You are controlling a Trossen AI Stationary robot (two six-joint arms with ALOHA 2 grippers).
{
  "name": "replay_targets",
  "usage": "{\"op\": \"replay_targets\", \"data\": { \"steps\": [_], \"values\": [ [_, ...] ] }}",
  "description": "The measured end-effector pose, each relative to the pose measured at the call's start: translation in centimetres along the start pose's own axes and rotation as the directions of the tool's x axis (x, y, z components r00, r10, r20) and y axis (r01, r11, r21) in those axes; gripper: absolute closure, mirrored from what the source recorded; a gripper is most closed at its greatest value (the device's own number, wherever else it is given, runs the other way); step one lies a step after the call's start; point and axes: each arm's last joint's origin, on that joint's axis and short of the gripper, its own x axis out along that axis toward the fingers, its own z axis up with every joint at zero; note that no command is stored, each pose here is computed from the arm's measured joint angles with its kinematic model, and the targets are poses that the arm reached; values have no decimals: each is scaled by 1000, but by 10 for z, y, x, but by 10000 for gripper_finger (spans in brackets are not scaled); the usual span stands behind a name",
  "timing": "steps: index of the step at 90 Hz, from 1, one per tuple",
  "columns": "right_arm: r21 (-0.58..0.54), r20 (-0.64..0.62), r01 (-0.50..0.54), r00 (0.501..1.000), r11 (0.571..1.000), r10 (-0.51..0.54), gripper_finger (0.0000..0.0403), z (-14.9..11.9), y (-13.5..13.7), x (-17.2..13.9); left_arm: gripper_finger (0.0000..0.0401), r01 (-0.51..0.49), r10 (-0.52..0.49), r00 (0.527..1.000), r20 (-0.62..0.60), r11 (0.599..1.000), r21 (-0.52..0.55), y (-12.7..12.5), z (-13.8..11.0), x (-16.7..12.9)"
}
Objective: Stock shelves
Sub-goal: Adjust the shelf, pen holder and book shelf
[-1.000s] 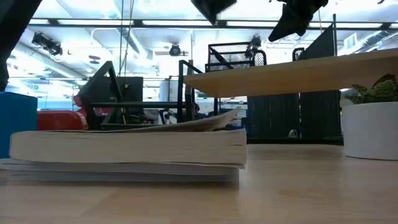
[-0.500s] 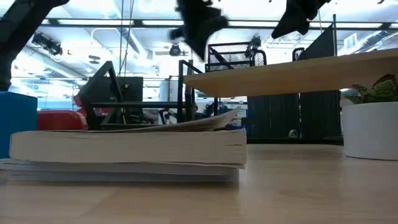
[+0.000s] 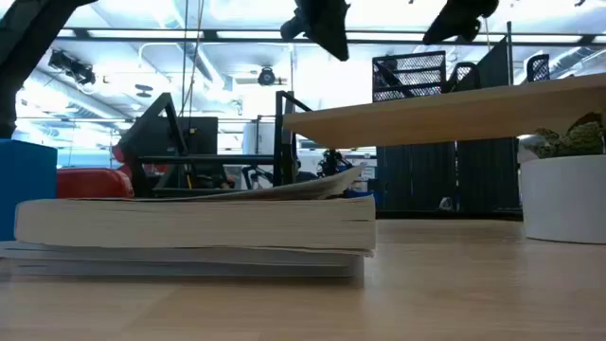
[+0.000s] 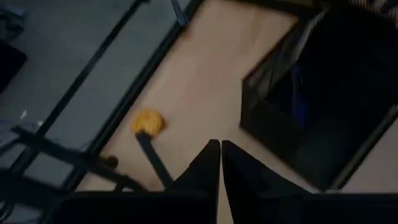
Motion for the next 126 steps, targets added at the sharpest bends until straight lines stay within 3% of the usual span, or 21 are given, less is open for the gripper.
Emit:
{"op": "replay_targets", "data": {
  "steps": [14, 34, 46, 67, 82, 97, 109, 126],
  "values": [
    [-91, 46, -3, 999, 996, 7, 342, 14, 2, 27, 401, -6, 8, 999, -44, 999, 40, -11, -8, -5],
    [-101, -69, -39, 997, 994, 32, 279, 29, -17, 55, 401, -8, 11, 999, -46, 998, 65, -26, -23, 22],
    [-54, -142, -111, 984, 992, 103, 277, 30, -31, 68, 401, 1, 1, 1000, -19, 997, 81, -34, -34, 46],
    [-1, -163, -229, 960, 973, 226, 298, 27, -41, 79, 401, 13, -21, 998, 66, 993, 121, -41, -40, 68],
    [-93, -146, -278, 953, 956, 264, 297, 27, -40, 69, 401, 5, -19, 994, 107, 992, 125, -42, -37, 69],
    [-112, -137, -282, 954, 953, 266, 256, 30, -40, 59, 401, -12, -3, 992, 127, 993, 115, -41, -34, 69],
    [-130, -183, -308, 942, 942, 283, 233, 29, -40, 69, 401, -11, -5, 989, 147, 994, 106, -41, -32, 69],
    [-159, -196, -354, 926, 922, 322, 237, 28, -39, 77, 401, -8, -8, 987, 160, 995, 100, -41, -31, 69]
  ]
}}
